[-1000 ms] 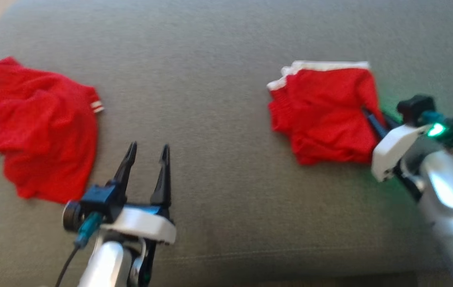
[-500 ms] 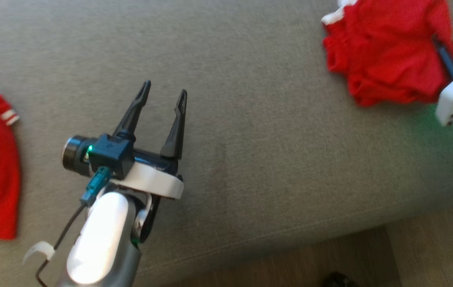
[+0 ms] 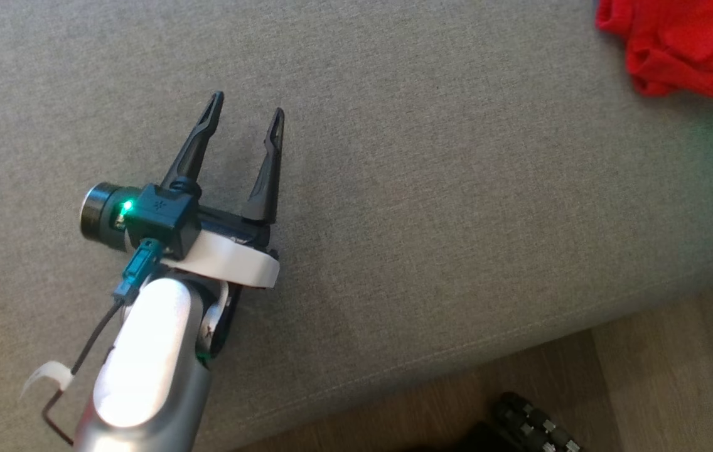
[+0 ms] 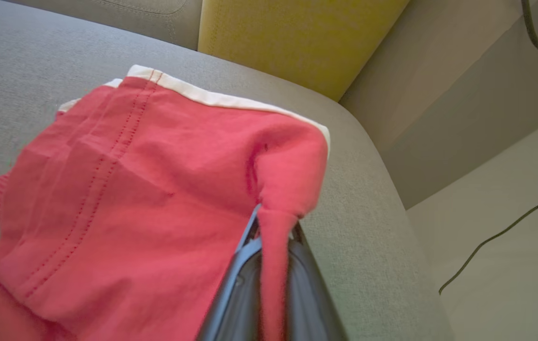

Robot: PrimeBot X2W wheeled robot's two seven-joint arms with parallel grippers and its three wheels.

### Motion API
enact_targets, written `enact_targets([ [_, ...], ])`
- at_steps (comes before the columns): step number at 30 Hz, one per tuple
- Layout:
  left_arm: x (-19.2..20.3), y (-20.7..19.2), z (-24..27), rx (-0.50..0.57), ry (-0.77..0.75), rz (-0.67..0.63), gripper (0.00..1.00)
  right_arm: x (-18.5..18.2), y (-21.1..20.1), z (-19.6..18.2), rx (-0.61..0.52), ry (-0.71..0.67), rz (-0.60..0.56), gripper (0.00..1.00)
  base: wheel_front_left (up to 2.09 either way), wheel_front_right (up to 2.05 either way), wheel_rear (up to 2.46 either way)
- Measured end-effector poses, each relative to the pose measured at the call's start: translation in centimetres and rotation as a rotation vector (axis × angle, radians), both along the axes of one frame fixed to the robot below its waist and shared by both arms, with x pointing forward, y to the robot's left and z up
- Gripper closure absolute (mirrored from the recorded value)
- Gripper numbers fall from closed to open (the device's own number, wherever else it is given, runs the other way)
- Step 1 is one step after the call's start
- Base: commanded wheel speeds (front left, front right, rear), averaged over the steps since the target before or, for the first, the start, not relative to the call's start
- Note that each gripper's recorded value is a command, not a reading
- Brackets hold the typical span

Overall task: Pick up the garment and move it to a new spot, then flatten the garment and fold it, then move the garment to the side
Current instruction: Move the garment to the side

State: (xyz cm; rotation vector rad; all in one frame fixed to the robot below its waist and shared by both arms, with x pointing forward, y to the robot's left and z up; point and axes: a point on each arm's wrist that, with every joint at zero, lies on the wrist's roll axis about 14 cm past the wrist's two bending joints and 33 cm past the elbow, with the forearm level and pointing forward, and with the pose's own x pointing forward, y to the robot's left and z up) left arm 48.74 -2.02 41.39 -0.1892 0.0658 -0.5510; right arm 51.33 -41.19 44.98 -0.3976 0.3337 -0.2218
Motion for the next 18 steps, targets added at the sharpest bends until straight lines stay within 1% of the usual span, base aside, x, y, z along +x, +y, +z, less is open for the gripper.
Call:
enact_targets([
  [2, 0.1, 0.2, -0.2, 0.002, 0.004, 0.005, 0.00, 0.0, -0.3, -0.1, 0.003, -0.001, -0.014, 1.00, 0.00, 0.00, 0.00],
  [3, 0.1, 0.3, -0.3, 0.003, 0.006, 0.007, 0.00, 0.0, -0.4, -0.1, 0.004, -0.004, -0.018, 0.62, 0.00, 0.00, 0.00],
  [4, 0.1, 0.3, -0.3, 0.003, 0.006, 0.008, 0.00, 0.0, -0.5, -0.1, 0.003, -0.005, -0.021, 0.02, 0.00, 0.00, 0.00],
  [5, 0.1, 0.4, -0.3, 0.004, 0.006, 0.009, 0.00, 0.1, -0.5, 0.0, 0.004, -0.010, -0.025, 0.00, 0.00, 0.00, 0.00],
  [8, 0.1, 0.6, 0.0, 0.006, 0.001, 0.013, 0.00, 0.7, -0.5, 1.0, -0.010, -0.039, -0.019, 0.00, 0.00, 0.00, 0.00],
  [10, 0.1, 0.9, 0.5, 0.005, -0.007, 0.019, 0.00, 1.6, 0.2, 2.9, -0.068, -0.078, 0.029, 0.00, 0.00, 0.00, 0.00],
  [13, 0.1, 1.5, 1.5, -0.008, -0.017, 0.044, 0.00, 2.6, 1.5, 5.6, -0.087, -0.163, 0.064, 0.00, 0.00, 0.00, 0.00],
  [16, 0.1, 2.1, 2.5, -0.016, -0.030, 0.066, 0.00, 2.8, 3.2, 6.6, -0.071, -0.211, 0.091, 0.00, 0.00, 0.00, 0.00],
  [17, 0.0, 2.8, 3.5, -0.022, -0.045, 0.089, 0.00, 2.8, 5.4, 6.9, -0.033, -0.246, 0.122, 0.00, 0.00, 0.00, 0.00],
  [18, 0.0, 2.8, 3.5, -0.022, -0.045, 0.089, 0.00, 2.8, 5.4, 6.9, -0.033, -0.246, 0.122, 0.00, 0.00, 0.00, 0.00],
])
